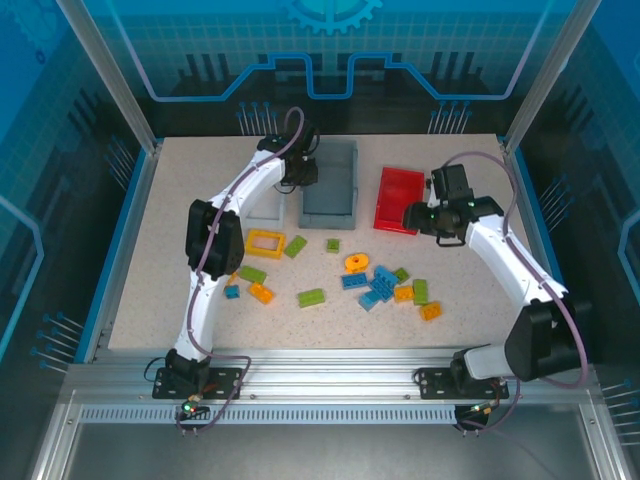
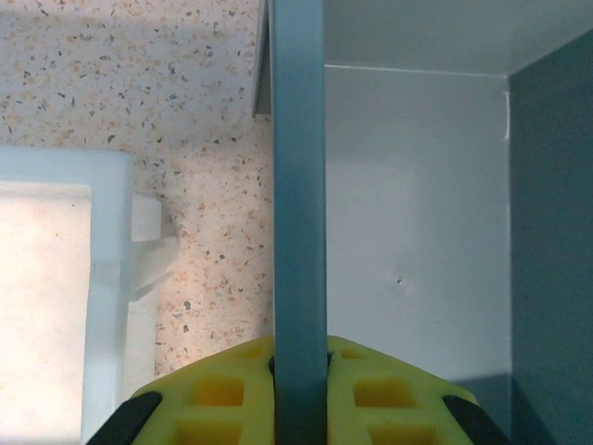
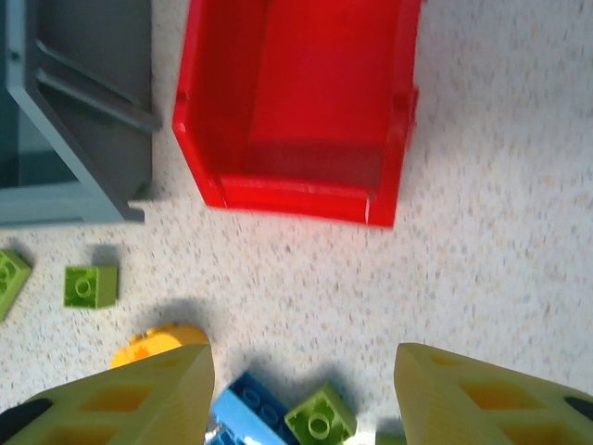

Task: Sort the legos into containers by color

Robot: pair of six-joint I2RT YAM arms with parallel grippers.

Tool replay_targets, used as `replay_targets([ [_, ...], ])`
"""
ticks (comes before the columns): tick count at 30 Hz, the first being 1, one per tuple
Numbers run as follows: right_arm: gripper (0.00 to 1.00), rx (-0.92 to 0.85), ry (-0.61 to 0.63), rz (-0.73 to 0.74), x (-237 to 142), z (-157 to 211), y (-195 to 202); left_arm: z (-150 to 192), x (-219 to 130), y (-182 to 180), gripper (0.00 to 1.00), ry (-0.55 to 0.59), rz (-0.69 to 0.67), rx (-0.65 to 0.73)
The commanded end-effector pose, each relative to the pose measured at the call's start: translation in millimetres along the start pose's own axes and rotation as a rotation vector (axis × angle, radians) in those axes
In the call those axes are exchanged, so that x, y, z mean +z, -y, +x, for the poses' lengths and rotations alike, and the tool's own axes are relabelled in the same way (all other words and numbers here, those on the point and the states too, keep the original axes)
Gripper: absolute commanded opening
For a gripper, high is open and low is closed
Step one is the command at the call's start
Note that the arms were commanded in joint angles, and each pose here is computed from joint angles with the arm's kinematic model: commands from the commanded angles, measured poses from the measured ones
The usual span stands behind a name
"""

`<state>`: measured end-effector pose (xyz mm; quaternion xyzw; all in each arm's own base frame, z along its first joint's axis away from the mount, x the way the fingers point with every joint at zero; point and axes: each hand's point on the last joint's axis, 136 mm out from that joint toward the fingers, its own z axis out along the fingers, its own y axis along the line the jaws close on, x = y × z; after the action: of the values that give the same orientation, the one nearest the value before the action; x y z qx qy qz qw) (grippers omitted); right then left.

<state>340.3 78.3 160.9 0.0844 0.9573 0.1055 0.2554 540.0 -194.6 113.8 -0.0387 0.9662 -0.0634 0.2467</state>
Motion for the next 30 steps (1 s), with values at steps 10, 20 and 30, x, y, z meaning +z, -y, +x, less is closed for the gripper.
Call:
replay_targets([
  [10, 0.51, 0.107, -0.113, 0.063, 6.4, 71.0, 27.8, -14.1, -67.6, 16.3, 0.52, 0.089, 0.112, -0.057],
  [20, 0.48, 0.109, -0.317, 0.117, 38.4, 121.0, 40.2, 95.1, -162.6, 96.1, 0.57, 0.073, 0.476, -0.041],
  [30, 0.48, 0.116, -0.387, 0.160, 61.1, 142.4, 51.4, 223.9, -204.3, 135.3, 0.58, 0.020, 0.659, 0.001],
])
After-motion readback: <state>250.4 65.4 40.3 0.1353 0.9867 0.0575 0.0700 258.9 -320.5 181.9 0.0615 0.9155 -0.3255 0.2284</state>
